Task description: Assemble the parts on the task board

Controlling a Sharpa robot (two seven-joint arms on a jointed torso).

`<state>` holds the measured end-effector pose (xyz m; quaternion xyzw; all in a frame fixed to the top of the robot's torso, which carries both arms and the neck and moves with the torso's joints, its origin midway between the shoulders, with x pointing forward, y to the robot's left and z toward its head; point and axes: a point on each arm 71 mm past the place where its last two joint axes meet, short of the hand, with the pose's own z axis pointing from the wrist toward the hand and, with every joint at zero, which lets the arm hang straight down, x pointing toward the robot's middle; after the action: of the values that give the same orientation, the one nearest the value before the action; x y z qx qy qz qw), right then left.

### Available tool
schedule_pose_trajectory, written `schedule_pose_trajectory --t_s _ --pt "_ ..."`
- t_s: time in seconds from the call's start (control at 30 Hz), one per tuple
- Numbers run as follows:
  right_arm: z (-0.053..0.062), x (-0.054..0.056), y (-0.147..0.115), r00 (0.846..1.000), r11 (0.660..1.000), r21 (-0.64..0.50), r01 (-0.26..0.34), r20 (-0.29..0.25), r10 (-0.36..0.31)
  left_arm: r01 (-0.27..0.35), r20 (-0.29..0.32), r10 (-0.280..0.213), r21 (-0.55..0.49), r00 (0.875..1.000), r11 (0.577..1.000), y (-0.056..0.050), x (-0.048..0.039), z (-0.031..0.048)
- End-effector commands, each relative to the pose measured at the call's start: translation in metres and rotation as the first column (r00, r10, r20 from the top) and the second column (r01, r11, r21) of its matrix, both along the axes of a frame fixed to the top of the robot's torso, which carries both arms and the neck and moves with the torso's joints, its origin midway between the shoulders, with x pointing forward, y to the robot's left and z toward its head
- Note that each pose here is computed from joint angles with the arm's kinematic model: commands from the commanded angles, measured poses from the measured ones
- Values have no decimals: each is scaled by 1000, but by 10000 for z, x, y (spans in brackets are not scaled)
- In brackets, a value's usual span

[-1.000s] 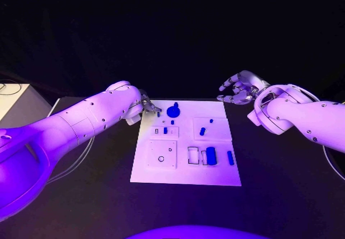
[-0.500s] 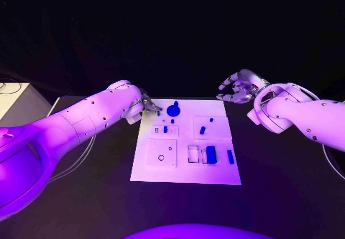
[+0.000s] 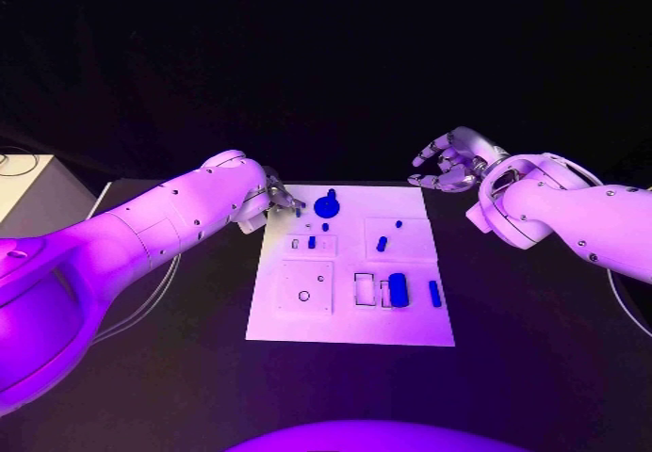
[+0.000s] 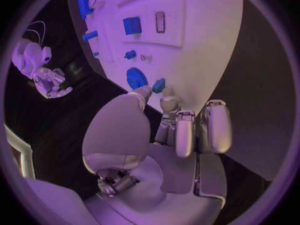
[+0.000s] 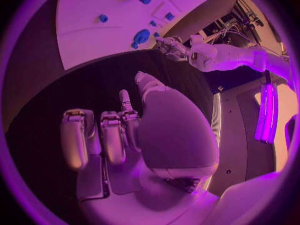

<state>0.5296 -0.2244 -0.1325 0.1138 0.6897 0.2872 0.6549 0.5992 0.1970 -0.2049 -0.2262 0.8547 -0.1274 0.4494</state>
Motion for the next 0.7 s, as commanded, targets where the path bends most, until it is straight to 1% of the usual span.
schedule_pose_trajectory --t_s 0.03,0.4,0.7 --pt "9 -2 13 1000 1000 -7 -9 10 9 19 -11 -19 -14 1000 1000 -26 -4 -2" --pt "10 0 12 1000 1000 -7 -8 10 8 26 -20 -26 -25 999 999 -25 -10 -11" --pt "10 4 11 1000 1000 -6 -8 11 8 27 -7 -27 -55 1000 998 -38 -21 6"
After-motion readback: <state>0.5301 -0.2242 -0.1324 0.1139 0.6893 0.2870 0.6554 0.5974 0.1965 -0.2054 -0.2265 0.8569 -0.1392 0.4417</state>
